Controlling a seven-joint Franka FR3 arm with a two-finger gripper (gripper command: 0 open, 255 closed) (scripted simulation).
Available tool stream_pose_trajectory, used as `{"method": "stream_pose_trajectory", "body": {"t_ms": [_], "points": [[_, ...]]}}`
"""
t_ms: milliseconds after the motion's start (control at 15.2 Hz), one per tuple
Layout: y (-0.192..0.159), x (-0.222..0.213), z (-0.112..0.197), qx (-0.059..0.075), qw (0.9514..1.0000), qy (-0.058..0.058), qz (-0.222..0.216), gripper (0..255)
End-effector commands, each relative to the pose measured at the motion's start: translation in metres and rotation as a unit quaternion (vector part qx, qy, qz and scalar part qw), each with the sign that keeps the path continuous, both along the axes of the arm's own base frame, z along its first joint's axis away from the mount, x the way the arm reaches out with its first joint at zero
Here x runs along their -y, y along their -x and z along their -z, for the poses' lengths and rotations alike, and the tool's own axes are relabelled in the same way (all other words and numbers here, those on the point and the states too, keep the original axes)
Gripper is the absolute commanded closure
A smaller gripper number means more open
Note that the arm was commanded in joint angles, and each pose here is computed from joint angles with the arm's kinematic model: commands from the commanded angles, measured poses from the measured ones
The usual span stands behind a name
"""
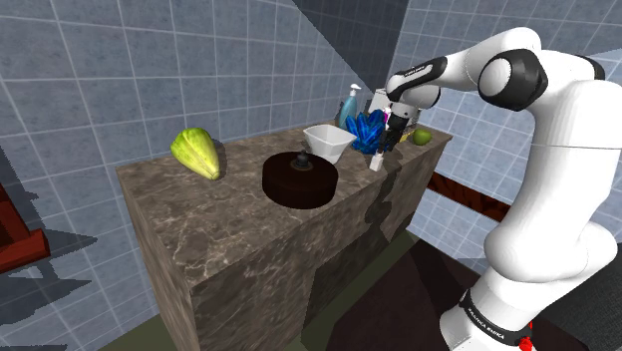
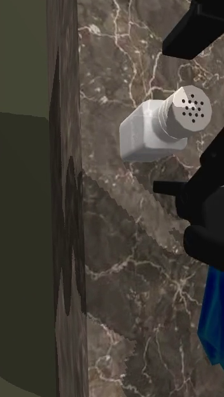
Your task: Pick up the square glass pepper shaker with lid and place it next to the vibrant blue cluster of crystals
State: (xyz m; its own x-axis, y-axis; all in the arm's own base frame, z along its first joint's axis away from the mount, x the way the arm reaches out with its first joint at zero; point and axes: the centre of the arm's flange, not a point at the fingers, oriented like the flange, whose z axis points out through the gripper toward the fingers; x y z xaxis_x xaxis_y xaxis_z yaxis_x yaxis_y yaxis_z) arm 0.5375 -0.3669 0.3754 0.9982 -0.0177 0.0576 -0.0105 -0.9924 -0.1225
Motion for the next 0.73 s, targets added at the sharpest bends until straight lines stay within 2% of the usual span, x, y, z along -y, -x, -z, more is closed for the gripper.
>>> {"method": "stream_pose_trajectory", "body": {"t_ms": [0,132,396,660], "points": [[0.0,0.0,0.0,0.0,1.0,0.0,0.0,0],[0.0,0.0,0.0,0.0,1.0,0.0,0.0,0],[0.003,0.006,-0.05,0.0,1.0,0.0,0.0,0],[0.003,0.006,-0.05,0.0,1.0,0.0,0.0,0]]}}
